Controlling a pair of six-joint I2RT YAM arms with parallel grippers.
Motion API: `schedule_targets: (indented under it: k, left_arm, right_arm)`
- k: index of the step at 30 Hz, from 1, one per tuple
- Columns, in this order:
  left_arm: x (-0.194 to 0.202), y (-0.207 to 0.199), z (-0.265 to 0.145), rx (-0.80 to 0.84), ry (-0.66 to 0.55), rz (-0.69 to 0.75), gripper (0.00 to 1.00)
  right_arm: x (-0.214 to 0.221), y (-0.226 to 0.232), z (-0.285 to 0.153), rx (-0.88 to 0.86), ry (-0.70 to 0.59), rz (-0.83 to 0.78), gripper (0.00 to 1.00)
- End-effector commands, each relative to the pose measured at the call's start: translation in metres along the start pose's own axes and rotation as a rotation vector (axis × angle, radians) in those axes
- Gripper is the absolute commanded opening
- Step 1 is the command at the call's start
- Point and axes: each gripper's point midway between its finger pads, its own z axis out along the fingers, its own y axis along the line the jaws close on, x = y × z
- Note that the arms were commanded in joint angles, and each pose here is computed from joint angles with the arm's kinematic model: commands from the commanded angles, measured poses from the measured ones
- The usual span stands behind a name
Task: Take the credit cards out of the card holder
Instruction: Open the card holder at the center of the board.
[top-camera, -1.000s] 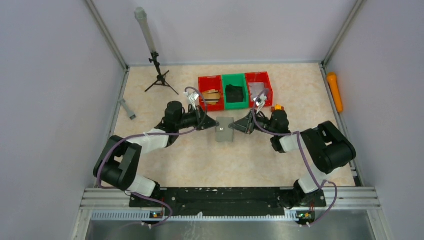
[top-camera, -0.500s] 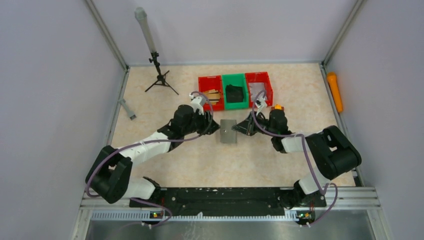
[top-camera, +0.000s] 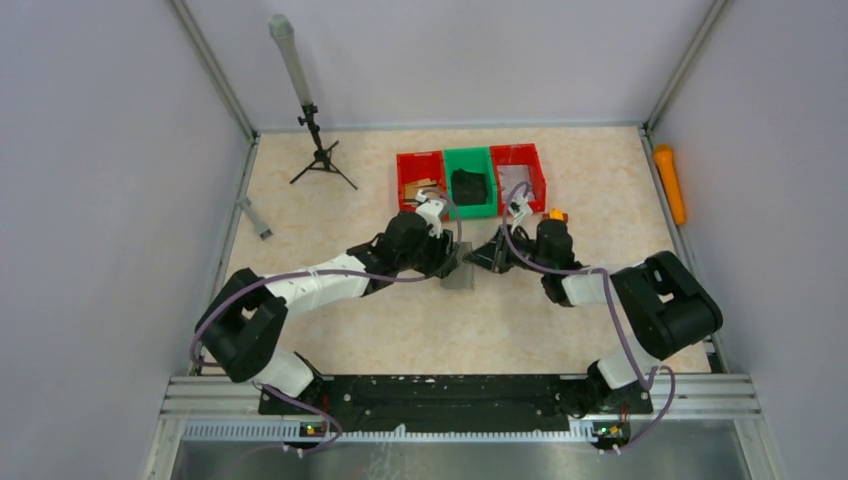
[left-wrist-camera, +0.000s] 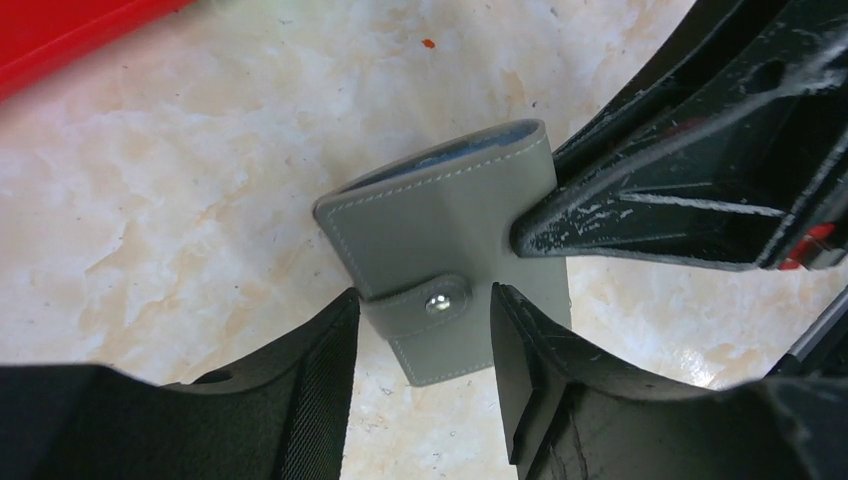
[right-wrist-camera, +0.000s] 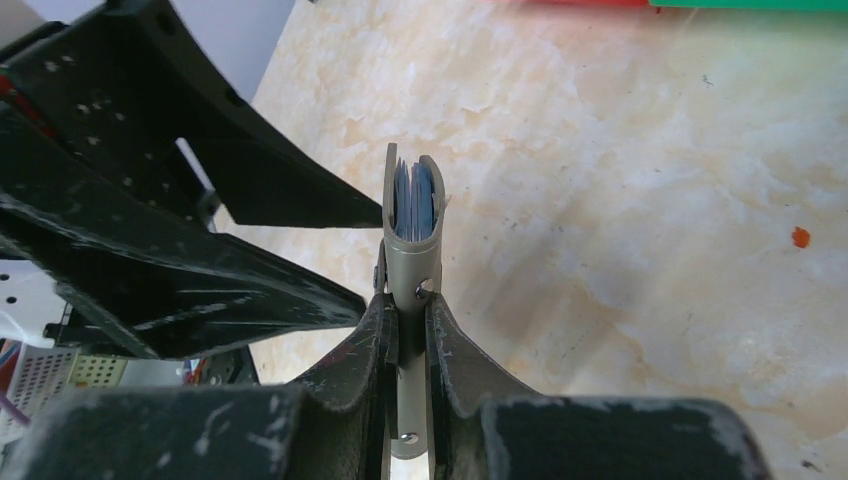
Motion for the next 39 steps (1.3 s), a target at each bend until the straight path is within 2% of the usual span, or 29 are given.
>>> schedule_targets:
  k: [1,8,17,23,31,39]
  left_arm:
    - [-0.007,-0.009,0.007,0.005,0.012,0.038,0.54]
    - [0.001,0.002,0.014,-0.067,0.052,0.043,0.53]
    - [0.004,0.067,0.01,-0.488,0.105,0.051,0.44]
    - [0.006,0.089,0.004,-0.633,0.122,0.037,0.41]
    - [0.009,0.099,0.002,-0.607,0.134,-0.052,0.36]
    - [-0.011,0.078,-0.008,-0.371,0.023,-0.146,0.36]
  right_arm:
    - [-0.029,0.037,0.006,-0.129,-0.063,-0.097,0.03]
    - [-0.027,0.04,0.009,-0.135,-0.055,-0.105,0.03]
    - [-0.029,0.022,0.009,-0.03,-0.06,-0.11,0.03]
    - [-0.035,0.003,0.004,0.089,-0.088,-0.116,0.02]
    - [-0.036,0.002,0.003,0.085,-0.089,-0.115,0.01]
    - [-0.036,-0.001,0.001,0.092,-0.091,-0.104,0.01]
